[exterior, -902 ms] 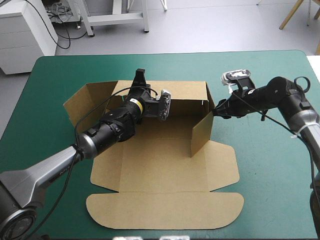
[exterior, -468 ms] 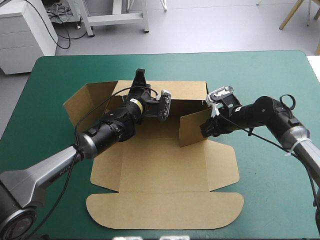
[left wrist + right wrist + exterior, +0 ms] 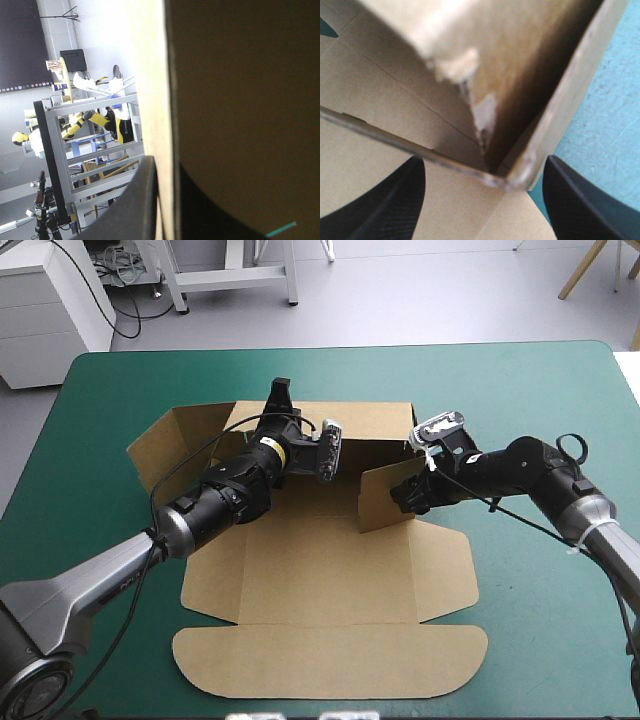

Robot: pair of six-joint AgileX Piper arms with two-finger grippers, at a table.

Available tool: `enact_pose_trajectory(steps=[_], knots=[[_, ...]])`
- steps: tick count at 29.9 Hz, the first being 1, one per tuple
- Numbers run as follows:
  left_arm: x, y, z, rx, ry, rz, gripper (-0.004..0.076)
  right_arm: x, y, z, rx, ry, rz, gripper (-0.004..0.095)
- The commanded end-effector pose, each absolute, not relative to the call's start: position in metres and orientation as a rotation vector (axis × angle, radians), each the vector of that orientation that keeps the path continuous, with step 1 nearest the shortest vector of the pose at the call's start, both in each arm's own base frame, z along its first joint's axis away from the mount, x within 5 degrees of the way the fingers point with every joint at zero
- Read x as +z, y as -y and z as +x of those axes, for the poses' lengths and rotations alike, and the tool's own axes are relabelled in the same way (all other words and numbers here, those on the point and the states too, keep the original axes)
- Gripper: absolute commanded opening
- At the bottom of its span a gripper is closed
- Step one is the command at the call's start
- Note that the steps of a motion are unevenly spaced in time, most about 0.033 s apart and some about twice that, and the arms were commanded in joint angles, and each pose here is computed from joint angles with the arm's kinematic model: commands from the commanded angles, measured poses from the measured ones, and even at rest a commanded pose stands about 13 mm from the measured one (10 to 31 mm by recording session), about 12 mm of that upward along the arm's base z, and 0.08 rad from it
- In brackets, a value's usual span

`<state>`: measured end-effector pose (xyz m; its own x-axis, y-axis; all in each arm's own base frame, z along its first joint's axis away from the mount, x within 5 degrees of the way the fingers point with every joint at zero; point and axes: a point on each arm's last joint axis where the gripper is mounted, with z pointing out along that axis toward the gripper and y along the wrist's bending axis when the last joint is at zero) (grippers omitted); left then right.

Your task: Fold the box

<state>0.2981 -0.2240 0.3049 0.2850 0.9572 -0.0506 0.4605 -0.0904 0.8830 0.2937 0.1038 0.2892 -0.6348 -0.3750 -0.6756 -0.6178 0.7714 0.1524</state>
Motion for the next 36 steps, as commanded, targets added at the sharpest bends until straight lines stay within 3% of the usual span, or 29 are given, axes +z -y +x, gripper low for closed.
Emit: enact_pose_trajectory(steps=[1,19,32,36], knots=[[0.301,0.227,0.294,0.653,-1.377,1.667,-0.001,0.315,-0.103,0.294,0.472,-2.192,-0.682,0.0636],[0.301,0.228,0.294,0.607,-1.418,1.614,-0.001,0.322,-0.102,0.302,0.436,-2.107,-0.608,0.0627],[0.312,0.232,0.295,0.568,-1.406,1.563,-0.001,0.324,-0.101,0.304,0.427,-2.087,-0.572,0.033],[0.313,0.238,0.291,0.549,-1.377,1.57,-0.001,0.325,-0.102,0.305,0.435,-2.065,-0.588,0.0292]])
